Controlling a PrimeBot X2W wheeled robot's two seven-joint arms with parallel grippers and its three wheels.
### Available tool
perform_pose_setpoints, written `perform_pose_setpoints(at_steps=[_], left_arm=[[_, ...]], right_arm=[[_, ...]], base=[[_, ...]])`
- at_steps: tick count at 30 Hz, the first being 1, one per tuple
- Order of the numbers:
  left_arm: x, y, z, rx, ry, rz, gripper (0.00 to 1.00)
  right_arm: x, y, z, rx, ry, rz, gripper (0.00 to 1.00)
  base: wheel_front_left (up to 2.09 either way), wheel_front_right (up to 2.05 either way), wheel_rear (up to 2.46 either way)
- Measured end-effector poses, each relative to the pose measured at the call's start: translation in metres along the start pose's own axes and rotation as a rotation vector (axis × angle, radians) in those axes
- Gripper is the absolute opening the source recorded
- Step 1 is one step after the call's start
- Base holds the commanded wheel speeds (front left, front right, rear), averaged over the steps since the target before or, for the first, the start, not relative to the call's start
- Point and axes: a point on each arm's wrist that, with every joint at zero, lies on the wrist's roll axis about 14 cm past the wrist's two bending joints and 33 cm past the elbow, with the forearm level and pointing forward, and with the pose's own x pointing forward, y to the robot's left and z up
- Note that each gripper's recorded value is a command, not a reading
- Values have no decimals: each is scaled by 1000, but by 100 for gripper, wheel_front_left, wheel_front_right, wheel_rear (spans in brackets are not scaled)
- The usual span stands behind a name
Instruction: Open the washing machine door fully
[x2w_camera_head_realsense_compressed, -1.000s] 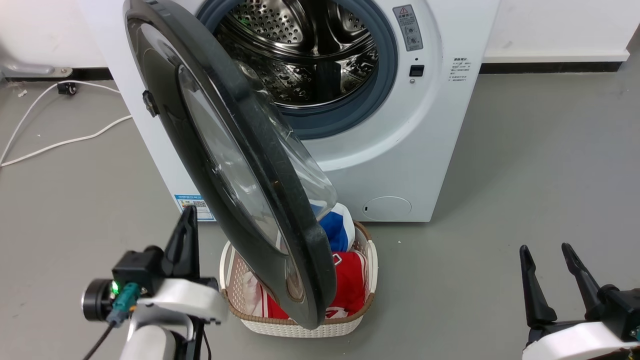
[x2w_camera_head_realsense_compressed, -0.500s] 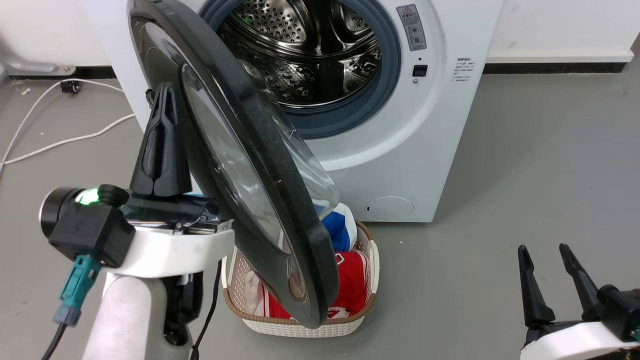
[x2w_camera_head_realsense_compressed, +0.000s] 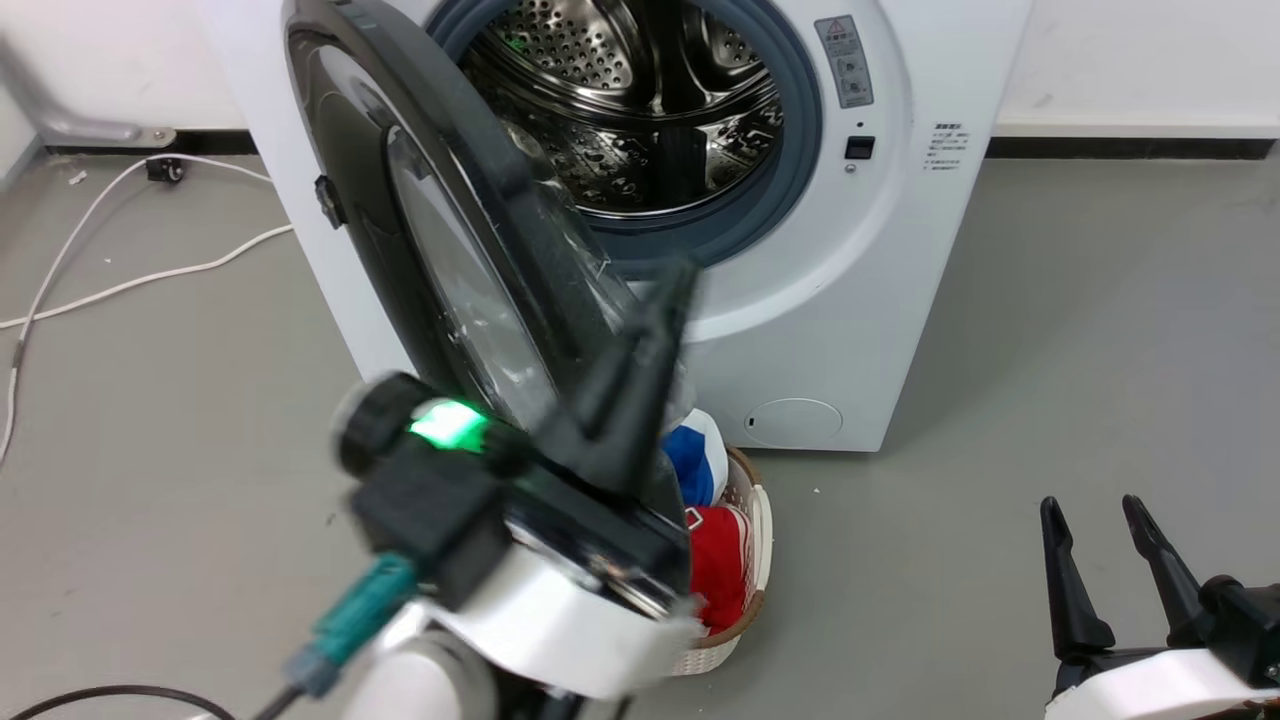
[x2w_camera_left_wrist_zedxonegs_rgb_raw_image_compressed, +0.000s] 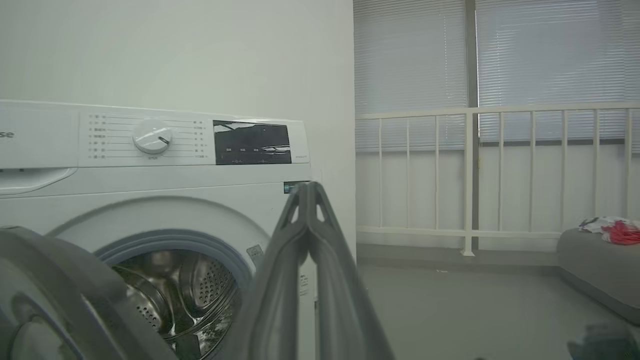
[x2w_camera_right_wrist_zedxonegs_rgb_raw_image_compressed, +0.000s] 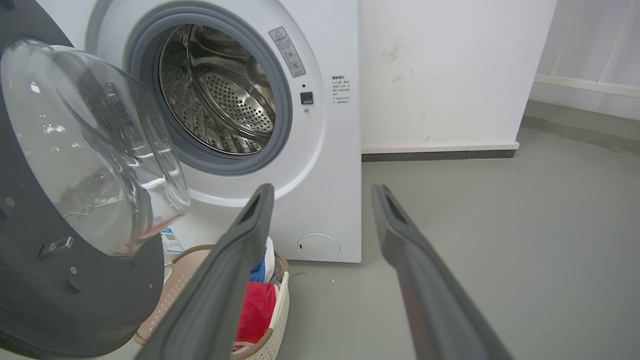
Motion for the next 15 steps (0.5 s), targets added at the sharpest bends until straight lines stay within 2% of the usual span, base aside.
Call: perform_pose_setpoints(at_steps=[7,15], left_arm=[[-18,-53,-55,-153,255,-148,0],[-66,-78,-133,-241,594,-190,0]], right_arm=[[6,6,-6,5,21,20,100],[9,7,-12,9,39,22,100]], base=[[0,0,0],[0,0,0]])
